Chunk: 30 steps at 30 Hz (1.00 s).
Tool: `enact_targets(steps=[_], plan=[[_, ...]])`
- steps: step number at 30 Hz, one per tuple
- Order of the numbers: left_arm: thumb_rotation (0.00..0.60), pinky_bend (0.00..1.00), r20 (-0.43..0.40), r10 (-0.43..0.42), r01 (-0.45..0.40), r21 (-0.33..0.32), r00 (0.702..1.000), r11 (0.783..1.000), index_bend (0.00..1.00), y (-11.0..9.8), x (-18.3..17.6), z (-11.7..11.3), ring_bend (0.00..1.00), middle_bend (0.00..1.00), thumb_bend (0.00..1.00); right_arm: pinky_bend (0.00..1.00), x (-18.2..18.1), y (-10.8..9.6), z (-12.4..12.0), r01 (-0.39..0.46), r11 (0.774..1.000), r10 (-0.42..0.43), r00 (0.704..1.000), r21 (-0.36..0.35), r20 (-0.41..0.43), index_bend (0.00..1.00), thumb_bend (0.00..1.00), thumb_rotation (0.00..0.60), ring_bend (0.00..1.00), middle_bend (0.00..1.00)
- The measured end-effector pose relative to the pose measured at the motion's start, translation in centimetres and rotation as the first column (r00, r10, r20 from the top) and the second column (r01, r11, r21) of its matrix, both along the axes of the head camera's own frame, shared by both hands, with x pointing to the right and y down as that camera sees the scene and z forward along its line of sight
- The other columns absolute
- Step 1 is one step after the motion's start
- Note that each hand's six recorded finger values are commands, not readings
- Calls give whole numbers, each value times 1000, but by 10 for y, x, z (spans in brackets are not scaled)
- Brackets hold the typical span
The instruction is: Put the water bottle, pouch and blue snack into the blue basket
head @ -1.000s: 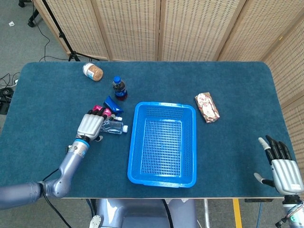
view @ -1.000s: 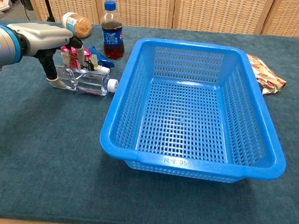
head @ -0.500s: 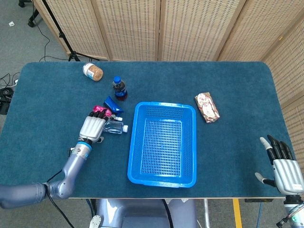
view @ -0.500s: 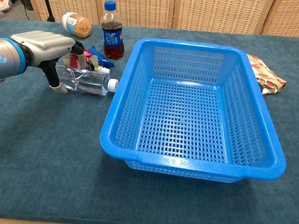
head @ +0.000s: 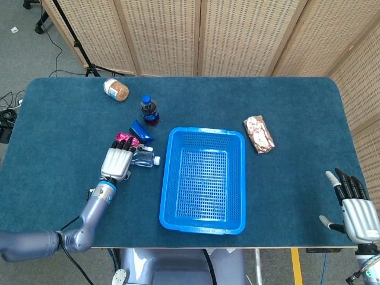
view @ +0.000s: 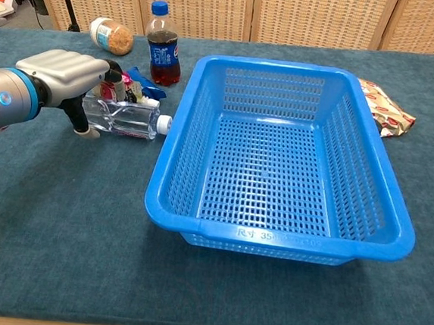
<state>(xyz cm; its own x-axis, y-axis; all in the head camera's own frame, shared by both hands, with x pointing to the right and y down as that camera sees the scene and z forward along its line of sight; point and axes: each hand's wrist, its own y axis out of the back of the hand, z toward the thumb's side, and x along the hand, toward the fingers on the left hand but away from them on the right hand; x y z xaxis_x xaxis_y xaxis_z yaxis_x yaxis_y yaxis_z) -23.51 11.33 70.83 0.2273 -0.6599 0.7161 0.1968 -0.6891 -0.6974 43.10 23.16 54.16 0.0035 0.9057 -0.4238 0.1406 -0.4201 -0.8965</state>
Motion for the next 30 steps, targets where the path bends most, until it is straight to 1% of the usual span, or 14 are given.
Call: enact_targets(steps=[8,13,18,20,23,25,30], plan=[[600,264,-4,36,-36,-48,999,998,362,13,1,-23,214,165,198,0,-1,0,-1,1,1000,-1,1000,6,0,8,156,600,0,0],[600,272,27,58,-55,-107,998,993,362,26,-10,-38,222,165,203,0,-2,0,-2,4,1000,-4,1000,9,0,8,156,600,0,0],[600,274,70,79,-64,-192,994,979,362,42,-25,-44,224,165,207,0,-3,0,-2,8,1000,-8,1000,9,-1,8,156,600,0,0],[600,274,74,88,-71,-206,993,976,362,44,-27,-47,224,165,207,0,-4,0,-2,8,1000,-8,1000,10,-2,8,156,600,0,0],[600,274,56,82,-70,-185,995,980,362,41,-25,-52,224,165,208,0,-4,0,-1,8,1000,-8,1000,8,-3,8,156,600,0,0],[600,274,28,68,-63,-157,997,986,362,36,-22,-56,224,165,207,0,-5,0,0,10,1000,-10,1000,7,-4,8,156,600,0,0],[600,274,-73,20,-25,-71,997,997,360,23,-13,-66,205,161,197,0,-5,0,0,10,1000,-10,1000,7,-5,8,156,600,0,0]])
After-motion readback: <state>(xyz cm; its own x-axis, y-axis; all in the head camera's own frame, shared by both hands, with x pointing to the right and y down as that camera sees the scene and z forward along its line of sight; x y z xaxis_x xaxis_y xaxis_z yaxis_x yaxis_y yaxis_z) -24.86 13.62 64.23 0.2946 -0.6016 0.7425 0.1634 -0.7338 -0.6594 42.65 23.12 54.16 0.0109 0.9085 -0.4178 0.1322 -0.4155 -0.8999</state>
